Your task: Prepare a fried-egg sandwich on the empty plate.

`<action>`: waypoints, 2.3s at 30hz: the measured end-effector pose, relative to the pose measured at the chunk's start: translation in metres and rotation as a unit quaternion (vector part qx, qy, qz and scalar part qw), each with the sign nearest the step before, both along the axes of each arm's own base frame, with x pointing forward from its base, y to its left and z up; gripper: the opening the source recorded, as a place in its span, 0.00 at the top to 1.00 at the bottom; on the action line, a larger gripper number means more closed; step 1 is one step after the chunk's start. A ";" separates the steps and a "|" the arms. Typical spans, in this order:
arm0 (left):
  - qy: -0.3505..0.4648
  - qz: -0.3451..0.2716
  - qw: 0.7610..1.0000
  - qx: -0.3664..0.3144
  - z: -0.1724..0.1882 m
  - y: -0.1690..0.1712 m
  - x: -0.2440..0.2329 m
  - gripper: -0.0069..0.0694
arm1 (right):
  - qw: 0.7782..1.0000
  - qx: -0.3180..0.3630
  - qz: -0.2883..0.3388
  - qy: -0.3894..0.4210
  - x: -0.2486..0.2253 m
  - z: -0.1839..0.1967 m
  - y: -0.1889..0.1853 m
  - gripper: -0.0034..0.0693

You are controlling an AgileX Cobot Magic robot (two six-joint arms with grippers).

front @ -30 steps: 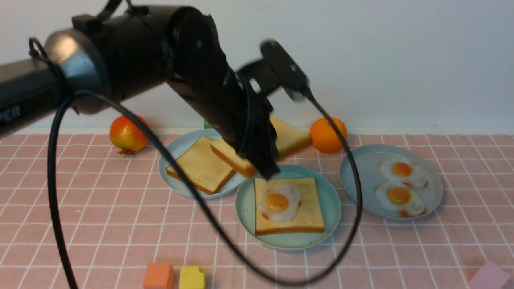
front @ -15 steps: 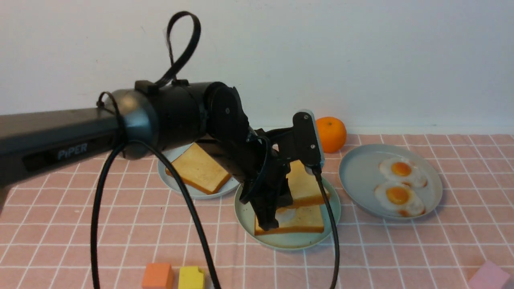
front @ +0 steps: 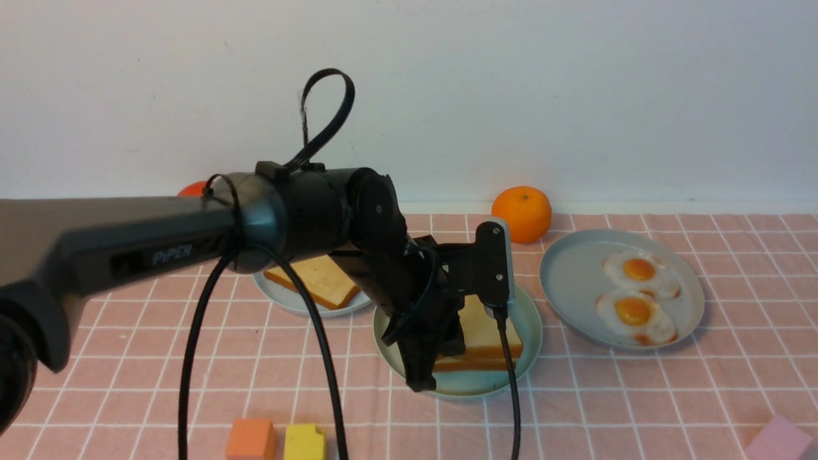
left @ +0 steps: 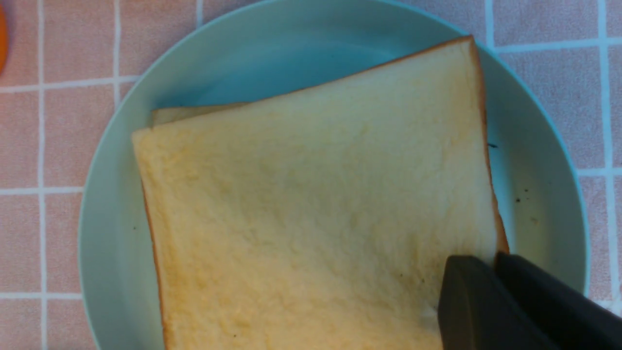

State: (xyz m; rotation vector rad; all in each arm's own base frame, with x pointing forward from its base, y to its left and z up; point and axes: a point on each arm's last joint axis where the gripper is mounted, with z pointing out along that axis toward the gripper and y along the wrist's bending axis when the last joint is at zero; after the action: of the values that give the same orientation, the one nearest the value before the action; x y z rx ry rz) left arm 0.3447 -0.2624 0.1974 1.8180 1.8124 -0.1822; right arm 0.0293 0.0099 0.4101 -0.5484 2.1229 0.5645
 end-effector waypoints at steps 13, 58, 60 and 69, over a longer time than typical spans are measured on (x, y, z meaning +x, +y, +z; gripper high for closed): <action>0.000 0.000 1.000 0.000 0.000 0.000 0.000 0.63 | 1.000 0.000 0.000 0.000 0.000 0.000 0.000 0.90; -0.125 0.277 0.764 -0.570 0.092 0.226 -0.300 0.89 | 1.000 0.003 0.004 0.005 -0.001 0.000 0.001 0.96; -0.126 0.280 0.762 -0.570 0.089 0.227 -0.299 0.89 | 1.000 0.003 0.004 0.005 -0.001 0.000 0.001 0.96; -0.101 0.277 0.782 -0.549 0.079 0.223 -0.300 0.89 | 1.000 0.003 0.005 0.005 -0.001 0.000 0.001 0.96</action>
State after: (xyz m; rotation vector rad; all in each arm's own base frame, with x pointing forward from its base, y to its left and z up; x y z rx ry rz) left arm 0.0444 -0.0392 0.2760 0.4407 1.4634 -0.6243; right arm 0.0283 0.0107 0.4099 -0.5532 2.1282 0.5802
